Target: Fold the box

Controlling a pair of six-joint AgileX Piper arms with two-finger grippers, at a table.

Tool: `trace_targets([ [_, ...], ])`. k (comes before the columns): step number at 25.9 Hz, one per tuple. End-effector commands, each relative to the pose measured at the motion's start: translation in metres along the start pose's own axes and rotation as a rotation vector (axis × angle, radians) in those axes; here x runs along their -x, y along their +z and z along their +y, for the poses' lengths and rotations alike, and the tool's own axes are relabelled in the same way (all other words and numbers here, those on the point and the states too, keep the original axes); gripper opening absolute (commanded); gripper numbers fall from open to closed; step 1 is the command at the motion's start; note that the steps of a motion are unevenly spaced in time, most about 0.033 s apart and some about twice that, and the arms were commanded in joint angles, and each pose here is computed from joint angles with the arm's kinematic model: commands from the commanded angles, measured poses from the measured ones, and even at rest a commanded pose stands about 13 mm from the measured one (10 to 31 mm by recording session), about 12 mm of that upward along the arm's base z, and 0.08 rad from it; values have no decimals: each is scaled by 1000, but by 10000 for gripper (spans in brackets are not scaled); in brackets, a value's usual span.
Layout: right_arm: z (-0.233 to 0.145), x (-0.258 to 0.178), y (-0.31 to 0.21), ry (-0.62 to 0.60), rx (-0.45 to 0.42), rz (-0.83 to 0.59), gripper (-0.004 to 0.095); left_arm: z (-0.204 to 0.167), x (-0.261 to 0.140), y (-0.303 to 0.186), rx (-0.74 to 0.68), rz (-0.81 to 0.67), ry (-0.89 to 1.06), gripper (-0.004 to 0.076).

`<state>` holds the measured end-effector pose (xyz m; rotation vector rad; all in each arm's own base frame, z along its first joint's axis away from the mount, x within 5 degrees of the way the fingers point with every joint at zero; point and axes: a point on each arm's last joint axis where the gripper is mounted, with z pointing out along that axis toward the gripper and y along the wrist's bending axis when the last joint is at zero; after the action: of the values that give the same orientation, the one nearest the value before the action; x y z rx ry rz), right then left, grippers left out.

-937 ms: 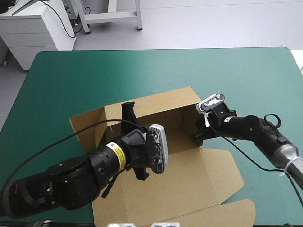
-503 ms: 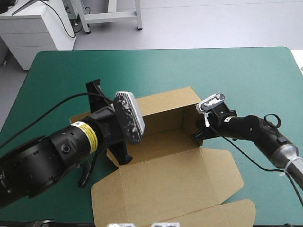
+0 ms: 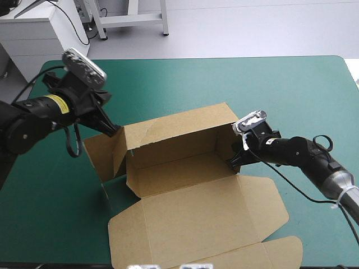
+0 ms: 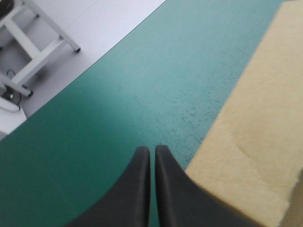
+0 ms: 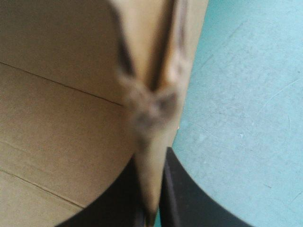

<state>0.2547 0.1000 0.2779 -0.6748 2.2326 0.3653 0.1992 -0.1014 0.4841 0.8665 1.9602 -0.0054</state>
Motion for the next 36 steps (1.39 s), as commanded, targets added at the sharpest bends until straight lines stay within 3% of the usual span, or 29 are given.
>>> trace_targets([
  [1, 1, 15, -13, -4, -12, -80, -18, 30, -3, -18, 68, -77, -147, 17],
  [7, 1, 15, -13, -17, -19, -74, -18, 69, -39, -15, 135, 3, -384, 14],
  [19, 2, 18, -32, 83, -53, -97, -18, 68, -55, 4, 122, 38, -421, 6],
  [24, 4, 29, -50, 108, -60, 0, -18, 70, -53, 4, 138, 9, -420, -4],
  [30, -1, 47, -75, 188, -135, 68, -18, 70, -53, 4, 140, 7, -420, -9],
  [36, 2, 42, -78, 205, -107, 222, -18, 71, -53, 3, 142, 6, -375, -9],
])
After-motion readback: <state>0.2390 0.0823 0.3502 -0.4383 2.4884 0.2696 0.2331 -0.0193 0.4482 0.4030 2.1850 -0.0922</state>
